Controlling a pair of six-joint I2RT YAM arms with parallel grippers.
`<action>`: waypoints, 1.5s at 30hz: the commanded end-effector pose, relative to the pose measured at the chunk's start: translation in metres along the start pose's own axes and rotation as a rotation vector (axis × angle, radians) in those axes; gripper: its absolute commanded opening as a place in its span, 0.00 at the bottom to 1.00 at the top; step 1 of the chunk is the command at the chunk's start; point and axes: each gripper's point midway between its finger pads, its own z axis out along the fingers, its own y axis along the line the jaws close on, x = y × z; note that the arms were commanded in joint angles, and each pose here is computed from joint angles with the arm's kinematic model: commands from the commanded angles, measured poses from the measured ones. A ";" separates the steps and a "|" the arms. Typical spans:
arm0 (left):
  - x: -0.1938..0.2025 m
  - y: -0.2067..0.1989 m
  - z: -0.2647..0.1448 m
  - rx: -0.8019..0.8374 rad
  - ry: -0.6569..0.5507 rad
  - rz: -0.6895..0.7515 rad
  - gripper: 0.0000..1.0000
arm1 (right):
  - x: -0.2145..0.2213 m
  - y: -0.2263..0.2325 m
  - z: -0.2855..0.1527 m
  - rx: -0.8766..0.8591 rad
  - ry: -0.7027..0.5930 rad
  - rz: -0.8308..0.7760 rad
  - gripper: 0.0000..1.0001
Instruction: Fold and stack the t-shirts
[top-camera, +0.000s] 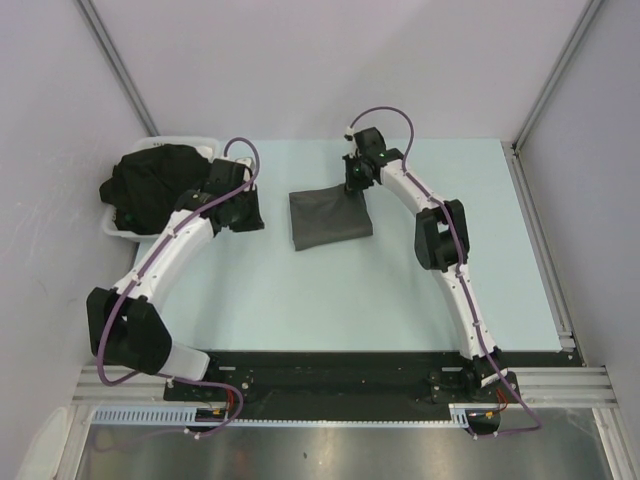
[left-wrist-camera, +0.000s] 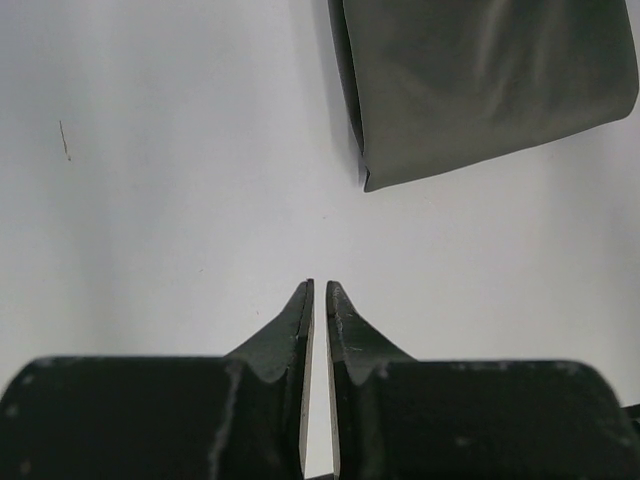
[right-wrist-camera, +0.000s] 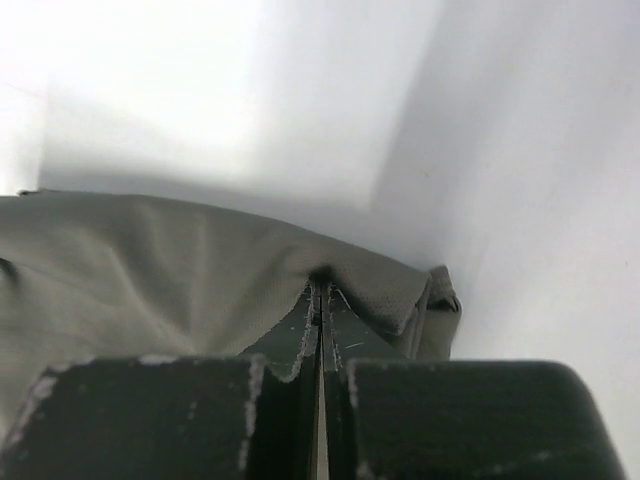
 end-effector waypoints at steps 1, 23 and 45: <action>-0.013 -0.007 -0.006 0.017 -0.031 0.000 0.13 | -0.036 0.016 -0.003 -0.052 -0.118 -0.035 0.00; -0.011 -0.008 -0.013 0.029 -0.037 0.000 0.20 | -0.051 -0.020 -0.018 0.010 -0.153 -0.036 0.13; 0.007 -0.016 -0.048 0.103 -0.073 0.024 0.29 | 0.019 0.006 -0.139 0.036 -0.092 0.079 0.32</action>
